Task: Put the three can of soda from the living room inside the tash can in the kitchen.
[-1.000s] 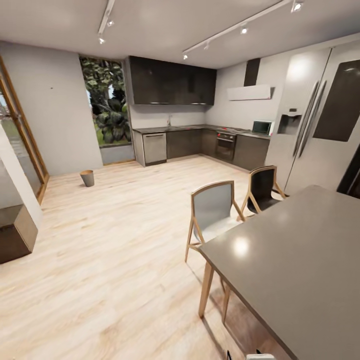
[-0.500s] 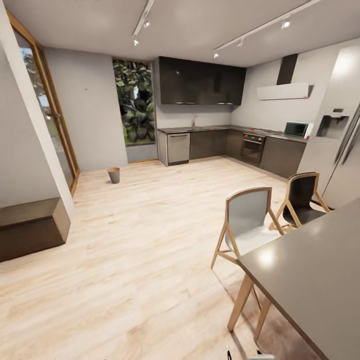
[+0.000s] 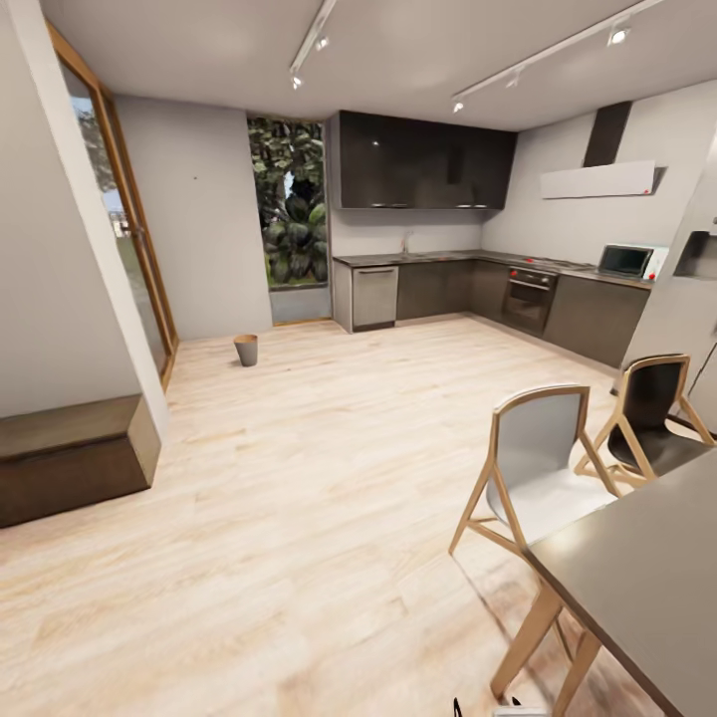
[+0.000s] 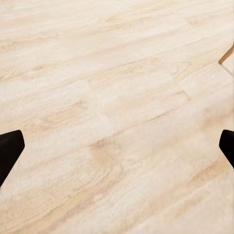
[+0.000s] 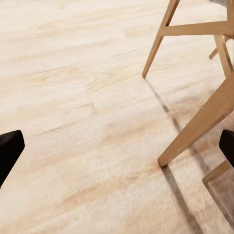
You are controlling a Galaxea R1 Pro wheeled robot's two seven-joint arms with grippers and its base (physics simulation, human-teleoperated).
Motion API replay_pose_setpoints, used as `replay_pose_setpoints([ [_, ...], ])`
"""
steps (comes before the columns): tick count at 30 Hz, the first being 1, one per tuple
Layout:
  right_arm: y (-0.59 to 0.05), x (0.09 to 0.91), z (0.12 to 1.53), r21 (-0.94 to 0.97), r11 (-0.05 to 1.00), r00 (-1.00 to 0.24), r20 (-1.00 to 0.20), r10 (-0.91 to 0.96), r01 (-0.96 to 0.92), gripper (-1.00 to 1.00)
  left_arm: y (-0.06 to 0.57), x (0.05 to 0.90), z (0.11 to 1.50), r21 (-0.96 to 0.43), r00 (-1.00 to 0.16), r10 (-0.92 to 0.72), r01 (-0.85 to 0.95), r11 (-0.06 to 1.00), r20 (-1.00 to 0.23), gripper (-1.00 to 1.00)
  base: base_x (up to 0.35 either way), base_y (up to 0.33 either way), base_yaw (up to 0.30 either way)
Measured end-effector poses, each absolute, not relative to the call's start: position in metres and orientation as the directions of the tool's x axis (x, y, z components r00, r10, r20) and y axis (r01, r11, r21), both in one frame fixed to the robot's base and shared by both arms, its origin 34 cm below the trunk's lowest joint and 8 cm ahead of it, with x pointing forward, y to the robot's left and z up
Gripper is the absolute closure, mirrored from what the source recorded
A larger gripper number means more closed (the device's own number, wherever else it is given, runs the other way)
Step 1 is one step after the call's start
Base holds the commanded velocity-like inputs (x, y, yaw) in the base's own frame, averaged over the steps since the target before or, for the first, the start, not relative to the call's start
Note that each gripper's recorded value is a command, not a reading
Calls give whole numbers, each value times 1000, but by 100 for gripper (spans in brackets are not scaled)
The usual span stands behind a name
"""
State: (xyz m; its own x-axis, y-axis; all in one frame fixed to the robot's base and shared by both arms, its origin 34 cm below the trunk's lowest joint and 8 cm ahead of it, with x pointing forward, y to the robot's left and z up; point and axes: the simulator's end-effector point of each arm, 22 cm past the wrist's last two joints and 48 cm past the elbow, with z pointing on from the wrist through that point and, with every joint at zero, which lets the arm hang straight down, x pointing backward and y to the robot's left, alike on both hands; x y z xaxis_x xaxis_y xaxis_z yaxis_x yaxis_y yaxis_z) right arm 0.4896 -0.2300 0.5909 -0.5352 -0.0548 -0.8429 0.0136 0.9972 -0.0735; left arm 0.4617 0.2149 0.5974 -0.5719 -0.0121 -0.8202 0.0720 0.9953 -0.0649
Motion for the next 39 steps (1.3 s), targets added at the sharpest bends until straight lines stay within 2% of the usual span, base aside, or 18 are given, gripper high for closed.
replay_pose_setpoints([
  [31, -230, 489, 591, -74, 997, -536, -842, -57, 12, -100, 217, 462, 597, -63, -573, -12, 70, 996, -820, -100, 321, 15, 1],
  [39, -229, 485, 587, -74, 997, -545, -836, -57, 10, -100, 217, 462, 598, -63, -572, -12, 70, 996, -820, -100, 296, 127, 127],
])
